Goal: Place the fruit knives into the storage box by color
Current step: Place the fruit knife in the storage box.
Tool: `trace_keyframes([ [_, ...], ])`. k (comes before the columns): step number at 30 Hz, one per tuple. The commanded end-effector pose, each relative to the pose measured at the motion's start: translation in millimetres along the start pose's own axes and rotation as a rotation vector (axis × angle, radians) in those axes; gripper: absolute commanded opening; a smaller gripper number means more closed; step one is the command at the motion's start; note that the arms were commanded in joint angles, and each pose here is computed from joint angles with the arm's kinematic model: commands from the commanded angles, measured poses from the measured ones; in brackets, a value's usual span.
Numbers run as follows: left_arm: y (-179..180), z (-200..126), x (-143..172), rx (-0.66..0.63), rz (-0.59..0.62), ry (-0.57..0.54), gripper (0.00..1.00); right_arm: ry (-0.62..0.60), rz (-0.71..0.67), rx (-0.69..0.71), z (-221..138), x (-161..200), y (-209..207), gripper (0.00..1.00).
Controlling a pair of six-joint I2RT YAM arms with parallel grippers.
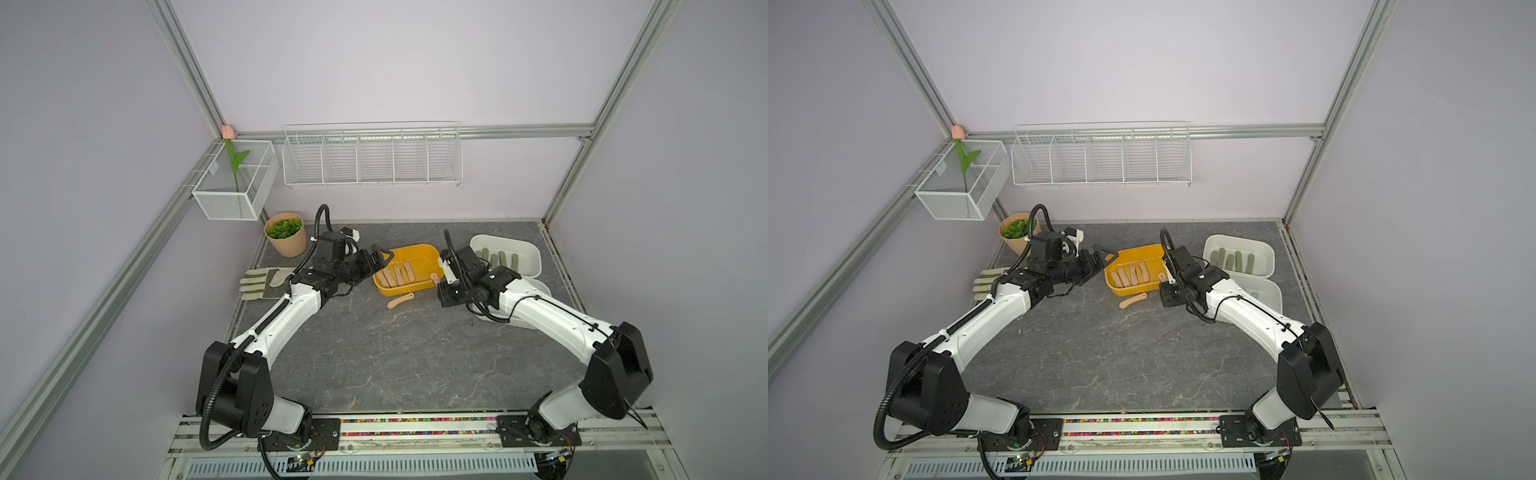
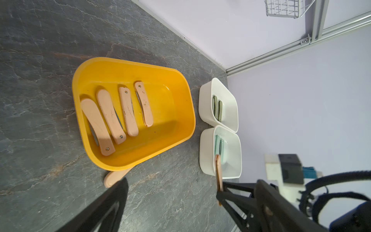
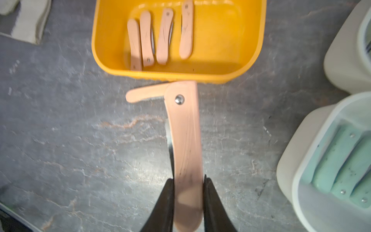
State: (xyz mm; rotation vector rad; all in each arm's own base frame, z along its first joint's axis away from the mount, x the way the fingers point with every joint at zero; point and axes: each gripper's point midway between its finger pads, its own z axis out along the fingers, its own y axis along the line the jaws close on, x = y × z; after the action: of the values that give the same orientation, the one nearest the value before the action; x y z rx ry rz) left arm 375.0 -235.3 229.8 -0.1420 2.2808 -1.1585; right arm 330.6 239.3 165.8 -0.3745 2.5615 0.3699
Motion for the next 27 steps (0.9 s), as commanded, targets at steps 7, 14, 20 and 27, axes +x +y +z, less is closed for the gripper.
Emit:
trace_keyframes([
  [7, -14.1, 15.6, -8.4, 0.014, 0.049, 0.036, 0.99, 0.039, 0.005, -0.052, 51.5, -51.0, 7.9, 0.2],
  [14, -16.3, 21.6, -7.0, 0.017, 0.049, 0.05, 0.99, 0.054, 0.018, -0.04, 90.3, -71.9, 6.9, 0.19],
  [20, -15.9, 22.6, -5.8, 0.014, 0.049, 0.054, 0.99, 0.072, 0.038, -0.016, 116.4, -77.9, -6.0, 0.2],
  [27, -15.9, 23.7, -5.6, 0.015, 0.051, 0.055, 0.99, 0.094, 0.058, -0.003, 140.2, -80.7, -16.6, 0.2],
])
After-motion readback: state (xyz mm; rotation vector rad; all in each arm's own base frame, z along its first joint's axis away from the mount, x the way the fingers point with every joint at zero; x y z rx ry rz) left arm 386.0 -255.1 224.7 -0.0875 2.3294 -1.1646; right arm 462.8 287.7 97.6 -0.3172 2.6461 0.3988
